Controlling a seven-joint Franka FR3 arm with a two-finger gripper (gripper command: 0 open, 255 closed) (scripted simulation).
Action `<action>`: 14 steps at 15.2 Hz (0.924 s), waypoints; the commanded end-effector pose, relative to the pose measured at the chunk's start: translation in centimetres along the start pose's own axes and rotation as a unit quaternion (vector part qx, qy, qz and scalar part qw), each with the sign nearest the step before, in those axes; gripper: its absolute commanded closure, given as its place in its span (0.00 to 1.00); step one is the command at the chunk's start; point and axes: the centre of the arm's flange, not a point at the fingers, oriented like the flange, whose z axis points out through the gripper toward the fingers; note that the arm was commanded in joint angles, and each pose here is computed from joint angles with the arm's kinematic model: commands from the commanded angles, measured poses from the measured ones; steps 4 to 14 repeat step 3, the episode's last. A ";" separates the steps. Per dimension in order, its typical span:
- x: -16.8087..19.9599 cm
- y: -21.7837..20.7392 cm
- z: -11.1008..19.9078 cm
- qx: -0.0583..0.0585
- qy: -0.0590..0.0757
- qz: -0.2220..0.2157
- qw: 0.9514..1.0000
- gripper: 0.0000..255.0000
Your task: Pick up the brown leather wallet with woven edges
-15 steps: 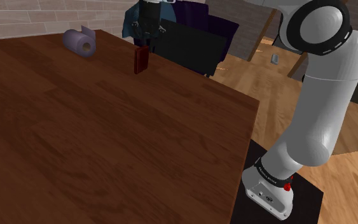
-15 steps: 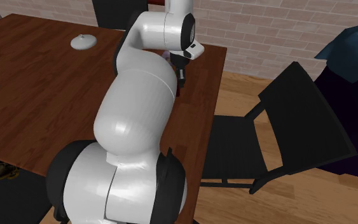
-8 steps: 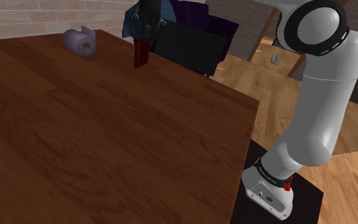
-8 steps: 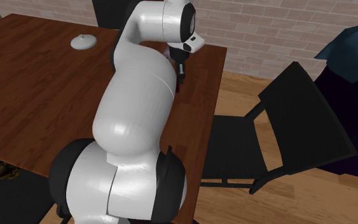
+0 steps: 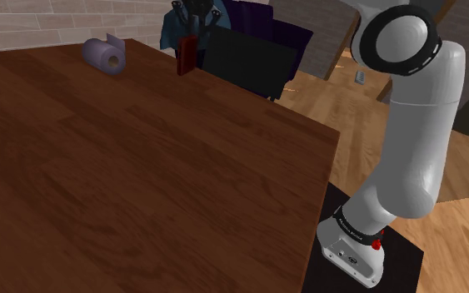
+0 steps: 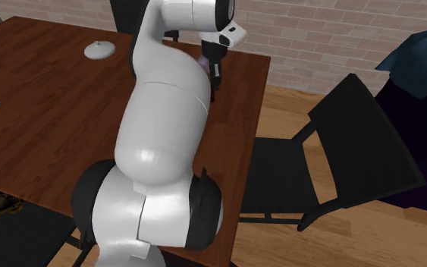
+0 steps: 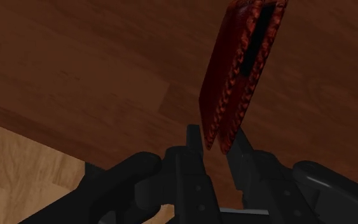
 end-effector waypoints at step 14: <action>0.0 0.1 -1.1 0.000 0.000 0.000 1.000 1.00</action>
